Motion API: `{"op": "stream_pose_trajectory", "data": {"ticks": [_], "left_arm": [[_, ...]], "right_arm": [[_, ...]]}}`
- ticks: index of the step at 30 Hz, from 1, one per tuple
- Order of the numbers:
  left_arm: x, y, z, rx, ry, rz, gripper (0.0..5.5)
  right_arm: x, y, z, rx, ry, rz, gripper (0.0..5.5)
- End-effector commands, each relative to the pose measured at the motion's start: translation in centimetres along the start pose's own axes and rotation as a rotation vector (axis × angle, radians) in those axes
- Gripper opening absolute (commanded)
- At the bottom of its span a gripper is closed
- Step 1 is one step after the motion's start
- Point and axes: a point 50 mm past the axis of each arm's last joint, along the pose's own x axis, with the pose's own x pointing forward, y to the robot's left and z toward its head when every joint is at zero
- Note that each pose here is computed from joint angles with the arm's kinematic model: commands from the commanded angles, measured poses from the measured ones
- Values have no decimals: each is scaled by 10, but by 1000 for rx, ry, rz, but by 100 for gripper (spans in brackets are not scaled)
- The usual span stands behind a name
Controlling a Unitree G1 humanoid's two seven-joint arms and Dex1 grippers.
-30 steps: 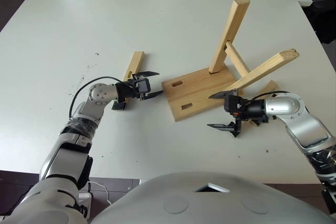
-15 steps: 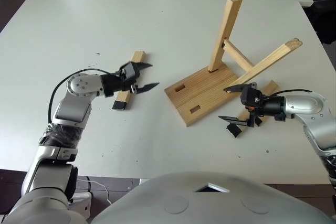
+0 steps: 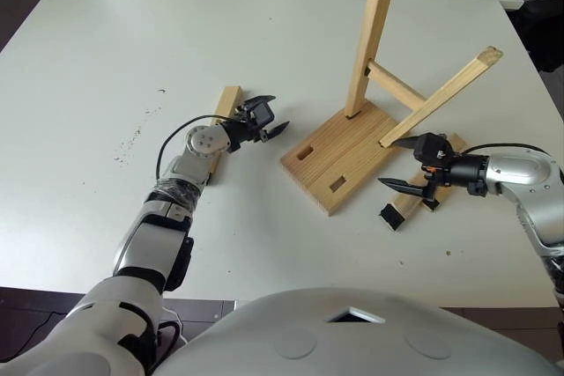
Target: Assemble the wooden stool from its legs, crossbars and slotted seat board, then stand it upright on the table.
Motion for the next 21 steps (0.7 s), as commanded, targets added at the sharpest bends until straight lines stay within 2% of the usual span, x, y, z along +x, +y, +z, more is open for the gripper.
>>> {"op": "stream_pose_trajectory", "data": {"ticks": [1,5,11,16,21], "left_arm": [[2,-7,2,20,-16,-23,344],[1,-17,5,28,-40,-44,344],[-2,-37,15,15,-81,-77,344],[5,-49,27,14,-104,-122,344],[1,-54,31,9,-102,-131,344]], "right_arm": [[-12,-7,3,27,-9,-11,443],[-12,-17,-1,26,22,-33,443],[6,-39,-13,15,93,-32,443],[1,-48,-26,34,139,-47,443],[-10,-57,-20,23,122,-90,443]]}}
